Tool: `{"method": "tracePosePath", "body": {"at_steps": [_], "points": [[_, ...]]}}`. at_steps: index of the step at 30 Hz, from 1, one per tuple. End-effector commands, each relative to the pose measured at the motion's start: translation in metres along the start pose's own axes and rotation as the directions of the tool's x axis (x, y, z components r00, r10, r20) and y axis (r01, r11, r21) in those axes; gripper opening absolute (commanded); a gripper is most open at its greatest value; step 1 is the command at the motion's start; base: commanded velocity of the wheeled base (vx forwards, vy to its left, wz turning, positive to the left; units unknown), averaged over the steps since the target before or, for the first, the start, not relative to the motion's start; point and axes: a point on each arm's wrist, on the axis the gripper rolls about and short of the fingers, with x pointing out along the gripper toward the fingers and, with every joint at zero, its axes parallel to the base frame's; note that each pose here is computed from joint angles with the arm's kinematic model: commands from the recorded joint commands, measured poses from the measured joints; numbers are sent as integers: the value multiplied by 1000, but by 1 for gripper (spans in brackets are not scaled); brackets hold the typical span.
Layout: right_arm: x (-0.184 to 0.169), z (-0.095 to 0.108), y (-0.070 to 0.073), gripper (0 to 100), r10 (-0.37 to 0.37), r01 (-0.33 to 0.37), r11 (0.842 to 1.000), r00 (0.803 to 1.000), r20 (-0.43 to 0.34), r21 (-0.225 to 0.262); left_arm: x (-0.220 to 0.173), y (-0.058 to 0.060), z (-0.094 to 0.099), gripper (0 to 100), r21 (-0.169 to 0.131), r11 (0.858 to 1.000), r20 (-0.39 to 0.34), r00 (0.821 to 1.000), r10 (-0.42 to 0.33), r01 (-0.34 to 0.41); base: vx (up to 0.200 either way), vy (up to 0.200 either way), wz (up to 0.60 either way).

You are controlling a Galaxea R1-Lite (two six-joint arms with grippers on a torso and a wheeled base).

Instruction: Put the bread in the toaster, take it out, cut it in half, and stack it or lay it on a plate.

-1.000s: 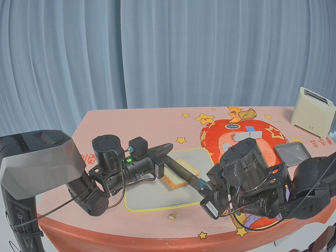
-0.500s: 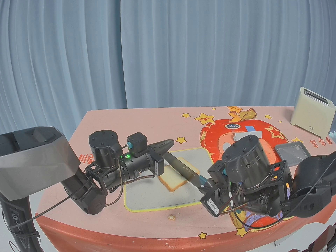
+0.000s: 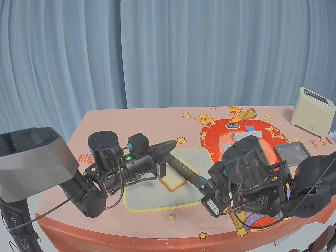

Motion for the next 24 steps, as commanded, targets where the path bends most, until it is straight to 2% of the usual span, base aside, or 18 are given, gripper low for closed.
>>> {"method": "tracePosePath", "body": {"at_steps": [1, 4, 8, 19, 24], "points": [[1, -1, 0, 0, 0, 0, 1000, 1000, -4, -2, 4, -5, -19, 0, -10, 1000, -52, 999, -15, 15, 0, 0, 0], [1, -1, 1, 0, 2, -2, 1000, 1000, -5, -3, 7, -10, -26, 0, -15, 1000, -69, 997, -28, 27, 0, 0, 0], [2, -2, 1, 0, 2, -2, 1000, 1000, -10, -4, 7, -9, -29, 0, -18, 999, -78, 997, -29, 28, 0, 0, 0], [4, -7, 2, 0, 3, -4, 1000, 999, -34, -13, 6, -11, -17, 0, -8, 1000, -41, 999, -26, 25, 0, 0, 0], [4, -5, 3, 0, 4, -4, 1000, 1000, -19, -9, 6, -10, -13, 0, -1, 1000, -18, 1000, -25, 25, 0, 0, 0]]}}
